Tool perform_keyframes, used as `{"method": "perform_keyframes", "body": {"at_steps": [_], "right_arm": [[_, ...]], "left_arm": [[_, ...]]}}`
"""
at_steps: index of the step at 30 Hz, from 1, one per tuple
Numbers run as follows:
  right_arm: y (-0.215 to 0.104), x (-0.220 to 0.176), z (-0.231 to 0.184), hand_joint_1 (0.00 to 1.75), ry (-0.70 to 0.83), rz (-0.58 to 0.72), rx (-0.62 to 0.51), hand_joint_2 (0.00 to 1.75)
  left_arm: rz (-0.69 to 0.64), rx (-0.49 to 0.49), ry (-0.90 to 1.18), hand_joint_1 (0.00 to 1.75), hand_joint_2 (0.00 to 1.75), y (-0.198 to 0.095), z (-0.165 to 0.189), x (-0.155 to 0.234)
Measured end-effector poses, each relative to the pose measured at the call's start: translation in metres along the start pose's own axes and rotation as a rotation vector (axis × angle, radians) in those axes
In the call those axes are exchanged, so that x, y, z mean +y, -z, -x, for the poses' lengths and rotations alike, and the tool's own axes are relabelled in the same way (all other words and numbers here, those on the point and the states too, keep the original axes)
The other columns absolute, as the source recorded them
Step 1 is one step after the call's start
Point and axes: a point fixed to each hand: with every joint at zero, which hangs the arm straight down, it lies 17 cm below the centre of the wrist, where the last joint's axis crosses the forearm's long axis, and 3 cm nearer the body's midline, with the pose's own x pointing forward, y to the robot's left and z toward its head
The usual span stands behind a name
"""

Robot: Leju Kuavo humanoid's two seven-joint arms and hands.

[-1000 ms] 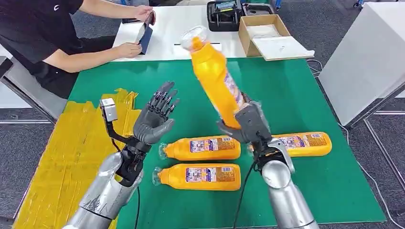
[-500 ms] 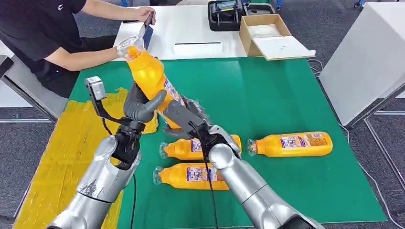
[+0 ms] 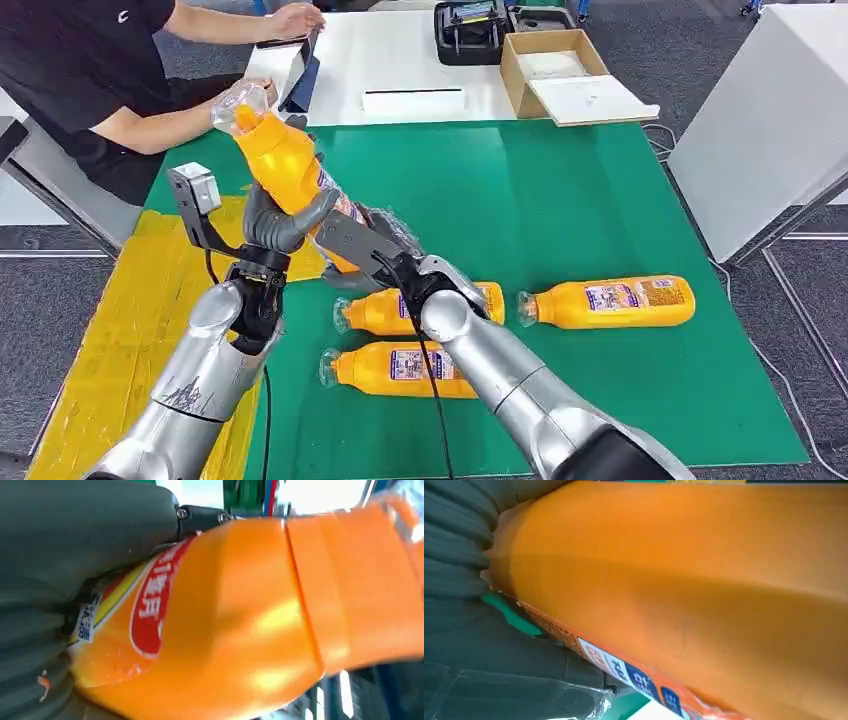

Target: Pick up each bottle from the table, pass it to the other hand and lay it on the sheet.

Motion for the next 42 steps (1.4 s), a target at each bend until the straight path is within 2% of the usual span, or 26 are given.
{"method": "perform_keyframes", "body": {"at_steps": [1, 20, 31, 32, 33, 34, 42], "right_arm": [[0.001, 0.000, 0.000, 1.75, -0.004, -0.005, 0.002, 1.75], [0.004, 0.006, 0.002, 1.75, -0.019, -0.040, 0.016, 1.75], [0.005, 0.007, 0.004, 1.75, -0.029, -0.057, 0.021, 1.75], [0.005, 0.007, 0.005, 0.65, -0.029, -0.058, 0.022, 1.75], [0.005, 0.008, 0.006, 0.00, -0.029, -0.059, 0.022, 1.75], [0.005, 0.008, 0.007, 0.00, -0.033, -0.057, 0.023, 0.00], [-0.009, -0.008, 0.036, 0.00, -0.106, 0.029, 0.030, 0.00]], "left_arm": [[-0.006, -0.003, 0.024, 1.73, 1.75, 0.000, 0.000, 0.002], [0.000, -0.009, 0.085, 1.75, 1.75, -0.001, -0.001, 0.012], [0.041, 0.000, 0.007, 1.75, 1.75, -0.006, -0.003, 0.016], [0.046, 0.005, -0.003, 1.75, 1.75, -0.007, -0.002, 0.017], [0.047, 0.008, -0.011, 1.75, 1.75, -0.008, -0.001, 0.018], [0.046, 0.011, -0.014, 1.75, 1.75, -0.010, 0.000, 0.020], [-0.007, 0.019, 0.058, 1.75, 1.75, -0.029, 0.007, 0.047]]}}
